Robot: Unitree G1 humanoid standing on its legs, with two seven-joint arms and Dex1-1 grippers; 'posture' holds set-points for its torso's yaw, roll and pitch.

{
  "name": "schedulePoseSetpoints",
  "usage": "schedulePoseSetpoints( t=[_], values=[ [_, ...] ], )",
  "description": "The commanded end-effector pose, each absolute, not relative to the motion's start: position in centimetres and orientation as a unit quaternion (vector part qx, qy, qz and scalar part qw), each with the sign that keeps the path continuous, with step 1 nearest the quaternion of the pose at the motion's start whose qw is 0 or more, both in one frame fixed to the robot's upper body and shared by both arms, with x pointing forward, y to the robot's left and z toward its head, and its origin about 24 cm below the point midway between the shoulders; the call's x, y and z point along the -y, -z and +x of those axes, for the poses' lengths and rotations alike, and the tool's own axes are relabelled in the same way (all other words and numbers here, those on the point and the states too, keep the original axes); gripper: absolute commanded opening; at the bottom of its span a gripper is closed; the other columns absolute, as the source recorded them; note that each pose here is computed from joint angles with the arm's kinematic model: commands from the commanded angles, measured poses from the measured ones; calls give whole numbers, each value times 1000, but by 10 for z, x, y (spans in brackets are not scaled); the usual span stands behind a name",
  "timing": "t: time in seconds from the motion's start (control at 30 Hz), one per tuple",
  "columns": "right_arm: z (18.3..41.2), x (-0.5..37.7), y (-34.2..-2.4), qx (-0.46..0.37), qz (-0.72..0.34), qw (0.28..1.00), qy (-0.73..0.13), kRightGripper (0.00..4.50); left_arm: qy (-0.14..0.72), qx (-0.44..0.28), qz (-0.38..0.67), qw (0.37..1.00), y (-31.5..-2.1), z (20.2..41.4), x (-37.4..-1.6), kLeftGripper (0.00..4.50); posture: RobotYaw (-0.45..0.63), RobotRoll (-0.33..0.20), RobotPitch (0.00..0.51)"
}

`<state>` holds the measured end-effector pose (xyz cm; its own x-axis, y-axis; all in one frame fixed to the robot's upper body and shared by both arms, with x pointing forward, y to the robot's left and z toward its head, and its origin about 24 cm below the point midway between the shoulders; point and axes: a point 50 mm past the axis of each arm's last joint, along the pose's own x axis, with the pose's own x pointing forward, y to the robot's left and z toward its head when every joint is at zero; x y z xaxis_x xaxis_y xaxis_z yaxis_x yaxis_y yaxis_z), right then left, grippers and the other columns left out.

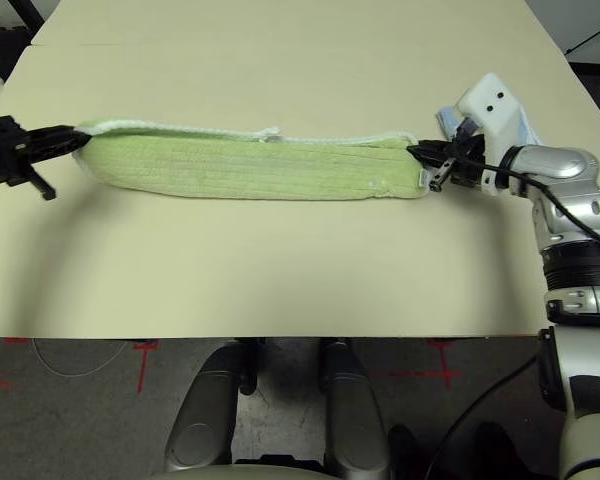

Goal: Fold the towel and set it aside.

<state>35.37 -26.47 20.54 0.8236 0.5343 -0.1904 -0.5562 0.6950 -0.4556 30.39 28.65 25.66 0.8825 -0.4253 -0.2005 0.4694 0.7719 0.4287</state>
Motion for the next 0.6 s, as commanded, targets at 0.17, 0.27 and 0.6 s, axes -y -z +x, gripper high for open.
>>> schedulePoseSetpoints(
  t=[0.17,0.27,0.6],
  values=[
    [365,261,-201,-10,-275,931,-241,0,257,-72,263,927,-243,308,-270,28,36,0,307],
    [371,260,-197,-12,-282,933,-225,0,256,-82,273,924,-241,308,-269,28,36,0,307],
    [373,242,-183,-28,-283,919,-272,0,261,-100,287,916,-233,304,-264,28,48,0,312]
  ],
)
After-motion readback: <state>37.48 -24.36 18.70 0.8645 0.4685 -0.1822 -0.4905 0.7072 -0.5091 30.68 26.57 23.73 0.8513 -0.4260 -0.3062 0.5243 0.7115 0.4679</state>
